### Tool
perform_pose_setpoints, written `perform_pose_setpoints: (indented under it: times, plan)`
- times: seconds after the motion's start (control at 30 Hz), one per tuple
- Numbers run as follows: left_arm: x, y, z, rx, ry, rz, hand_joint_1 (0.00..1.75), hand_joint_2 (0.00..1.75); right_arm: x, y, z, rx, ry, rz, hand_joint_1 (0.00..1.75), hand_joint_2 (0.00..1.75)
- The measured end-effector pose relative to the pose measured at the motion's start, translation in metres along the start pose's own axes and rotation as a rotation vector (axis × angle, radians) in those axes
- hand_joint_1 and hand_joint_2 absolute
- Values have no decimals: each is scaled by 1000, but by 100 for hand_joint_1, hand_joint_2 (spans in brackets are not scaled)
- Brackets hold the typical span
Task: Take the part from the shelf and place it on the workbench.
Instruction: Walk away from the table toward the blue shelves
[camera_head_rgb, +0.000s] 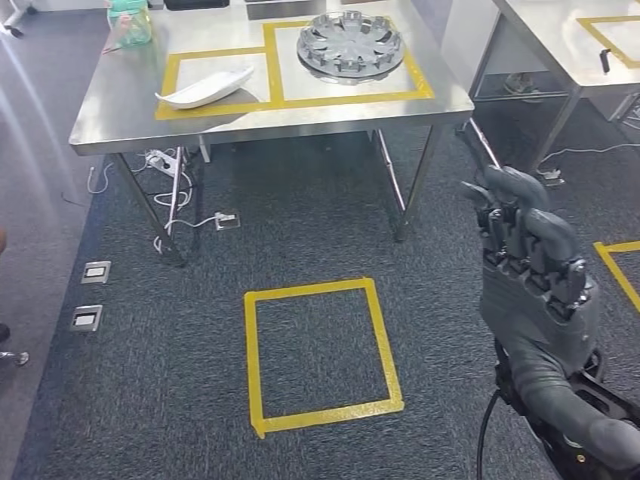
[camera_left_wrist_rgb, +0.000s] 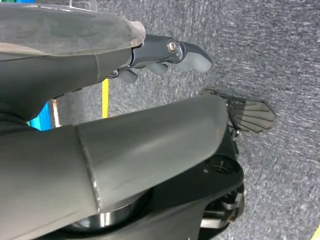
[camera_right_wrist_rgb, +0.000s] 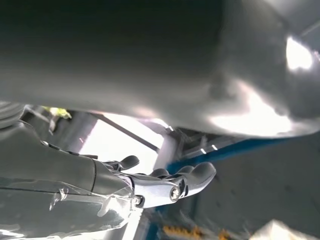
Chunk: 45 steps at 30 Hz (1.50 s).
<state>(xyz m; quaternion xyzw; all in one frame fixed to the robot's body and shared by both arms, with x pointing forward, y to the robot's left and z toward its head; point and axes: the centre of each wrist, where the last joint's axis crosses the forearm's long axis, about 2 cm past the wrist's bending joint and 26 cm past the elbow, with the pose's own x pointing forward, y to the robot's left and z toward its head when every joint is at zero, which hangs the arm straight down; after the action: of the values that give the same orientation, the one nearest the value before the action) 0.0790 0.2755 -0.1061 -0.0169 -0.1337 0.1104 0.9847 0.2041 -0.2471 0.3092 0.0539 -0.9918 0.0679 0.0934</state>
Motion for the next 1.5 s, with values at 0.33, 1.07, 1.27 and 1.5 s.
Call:
perform_pose_setpoints:
  times: [0.33, 1.07, 1.27, 1.5]
  plan:
    - [-1, -1, 0, 22, -19, 1, 0, 0, 9, -4, 8, -16, 26, 16, 0, 0]
    - [-5, 7, 1, 47, 1, -19, 0, 0, 16, -6, 12, -12, 37, 29, 0, 0]
    - [1, 8, 0, 50, 0, -23, 0, 0, 18, -5, 19, -18, 26, 29, 0, 0]
    - [19, 0, -1, 49, -25, -23, 0, 0, 21, -7, 28, -45, 49, 54, 0, 0]
